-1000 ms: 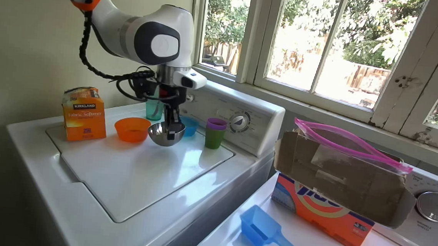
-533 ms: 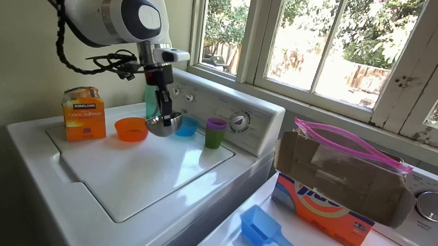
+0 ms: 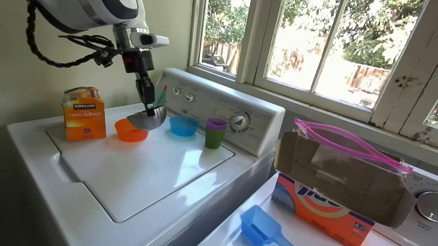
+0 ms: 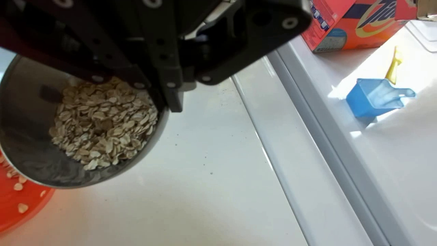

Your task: Pour the contents in the silver bowl into the orange bowl

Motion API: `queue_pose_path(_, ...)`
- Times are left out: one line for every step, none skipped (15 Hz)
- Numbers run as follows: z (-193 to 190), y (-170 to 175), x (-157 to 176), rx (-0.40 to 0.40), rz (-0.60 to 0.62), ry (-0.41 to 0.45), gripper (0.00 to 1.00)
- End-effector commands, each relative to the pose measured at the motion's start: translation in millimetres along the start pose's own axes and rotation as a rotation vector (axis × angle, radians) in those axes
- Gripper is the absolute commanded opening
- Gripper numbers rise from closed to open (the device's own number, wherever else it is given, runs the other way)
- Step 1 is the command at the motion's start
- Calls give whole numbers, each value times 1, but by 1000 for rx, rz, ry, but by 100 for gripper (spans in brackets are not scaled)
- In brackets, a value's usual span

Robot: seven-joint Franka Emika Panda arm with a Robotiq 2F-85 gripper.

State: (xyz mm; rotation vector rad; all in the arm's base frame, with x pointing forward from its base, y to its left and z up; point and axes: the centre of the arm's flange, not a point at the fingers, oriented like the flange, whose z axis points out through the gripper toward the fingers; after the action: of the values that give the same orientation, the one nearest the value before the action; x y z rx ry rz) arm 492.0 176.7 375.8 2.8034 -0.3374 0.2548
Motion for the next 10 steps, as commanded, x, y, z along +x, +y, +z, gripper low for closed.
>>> queue_pose_path(0, -1, 0, 1, -1, 1, 3)
queue_pose_path(0, 0, 0, 0, 0, 0, 3)
queue_pose_path(2, 2, 2, -1, 4, -3, 3)
queue_pose_path(3, 3, 3, -3, 7, -5, 3)
queue_pose_path(3, 3, 3, -3, 8, -5, 3)
queue_pose_path(3, 3, 3, -3, 8, -5, 3)
queue_pose_path(3, 3, 3, -3, 8, -6, 3)
queue_pose_path(3, 3, 3, -3, 7, -5, 3)
queue_pose_path(3, 3, 3, -3, 7, -5, 3)
queue_pose_path(3, 3, 3, -3, 7, -5, 1)
